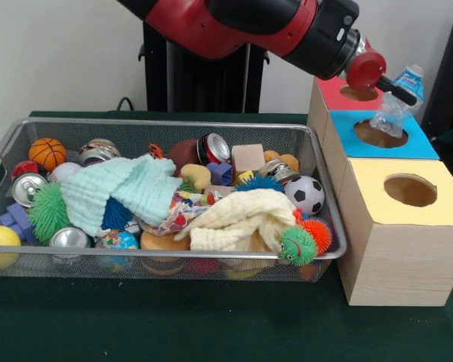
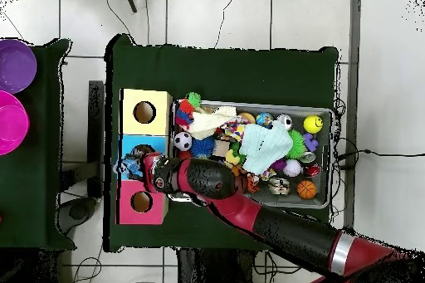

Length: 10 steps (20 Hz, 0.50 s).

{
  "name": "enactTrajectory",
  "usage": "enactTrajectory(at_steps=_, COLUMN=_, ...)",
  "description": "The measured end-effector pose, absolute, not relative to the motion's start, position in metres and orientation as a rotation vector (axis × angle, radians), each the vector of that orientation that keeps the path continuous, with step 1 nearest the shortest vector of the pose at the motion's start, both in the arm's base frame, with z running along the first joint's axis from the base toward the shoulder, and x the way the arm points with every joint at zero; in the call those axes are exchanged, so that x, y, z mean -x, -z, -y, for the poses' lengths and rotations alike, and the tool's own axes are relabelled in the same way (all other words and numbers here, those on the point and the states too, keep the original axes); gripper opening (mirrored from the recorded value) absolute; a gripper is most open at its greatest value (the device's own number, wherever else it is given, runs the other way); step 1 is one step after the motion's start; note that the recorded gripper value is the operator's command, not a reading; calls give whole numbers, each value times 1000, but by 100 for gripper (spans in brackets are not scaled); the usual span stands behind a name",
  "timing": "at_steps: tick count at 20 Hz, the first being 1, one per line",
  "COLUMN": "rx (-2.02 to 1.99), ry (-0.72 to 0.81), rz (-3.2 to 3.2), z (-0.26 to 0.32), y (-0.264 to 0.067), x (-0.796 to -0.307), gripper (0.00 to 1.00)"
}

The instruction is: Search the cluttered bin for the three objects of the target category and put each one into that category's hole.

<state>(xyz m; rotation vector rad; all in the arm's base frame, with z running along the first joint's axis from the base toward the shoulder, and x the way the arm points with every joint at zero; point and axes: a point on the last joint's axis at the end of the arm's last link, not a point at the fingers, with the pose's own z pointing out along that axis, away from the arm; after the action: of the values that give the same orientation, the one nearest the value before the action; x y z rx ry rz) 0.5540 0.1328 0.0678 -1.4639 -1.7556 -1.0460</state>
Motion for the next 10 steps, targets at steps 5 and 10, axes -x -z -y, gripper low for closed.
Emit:
enactTrajectory(at_steps=5, rx=1475, ry=1015, rz=1788, z=-131, y=-65, x=-553, gripper=100)
enactTrajectory(at_steps=10, rx=1491, ry=970, rz=1826, z=-129, y=-60, x=-550, gripper=100)
